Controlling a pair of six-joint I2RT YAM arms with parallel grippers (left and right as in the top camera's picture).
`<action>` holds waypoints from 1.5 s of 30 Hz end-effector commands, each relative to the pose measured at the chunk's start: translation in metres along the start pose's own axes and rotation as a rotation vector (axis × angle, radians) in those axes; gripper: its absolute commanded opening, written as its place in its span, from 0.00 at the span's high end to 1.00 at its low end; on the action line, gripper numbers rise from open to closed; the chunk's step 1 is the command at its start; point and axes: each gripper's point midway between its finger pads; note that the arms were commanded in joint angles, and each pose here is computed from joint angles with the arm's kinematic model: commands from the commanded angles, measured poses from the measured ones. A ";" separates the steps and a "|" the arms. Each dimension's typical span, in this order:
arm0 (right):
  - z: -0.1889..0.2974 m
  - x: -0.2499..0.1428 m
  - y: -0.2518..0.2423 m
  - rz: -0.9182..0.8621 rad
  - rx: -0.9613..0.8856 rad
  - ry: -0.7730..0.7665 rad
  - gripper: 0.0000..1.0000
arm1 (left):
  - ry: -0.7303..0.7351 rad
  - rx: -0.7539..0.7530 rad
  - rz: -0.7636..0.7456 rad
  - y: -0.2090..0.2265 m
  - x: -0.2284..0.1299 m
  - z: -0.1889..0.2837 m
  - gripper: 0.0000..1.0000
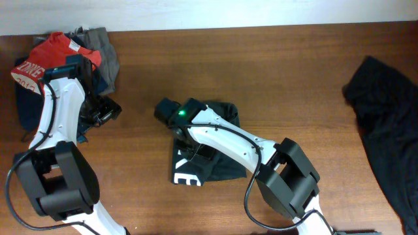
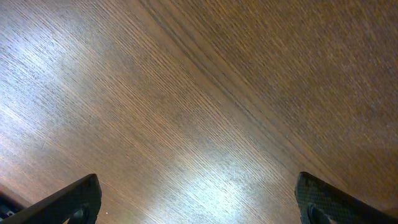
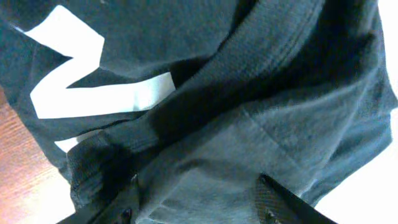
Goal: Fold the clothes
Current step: 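Fold the shirt's top down toward the bottom with the right gripper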
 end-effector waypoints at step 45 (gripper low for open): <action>-0.017 0.000 0.010 0.066 0.004 0.124 0.38 | -0.025 -0.006 0.011 0.001 0.002 0.005 0.01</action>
Point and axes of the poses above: each gripper's point midway between its finger pads, its own z axis back along the fingers, its own y axis along the line the jaws close on, x = y × z
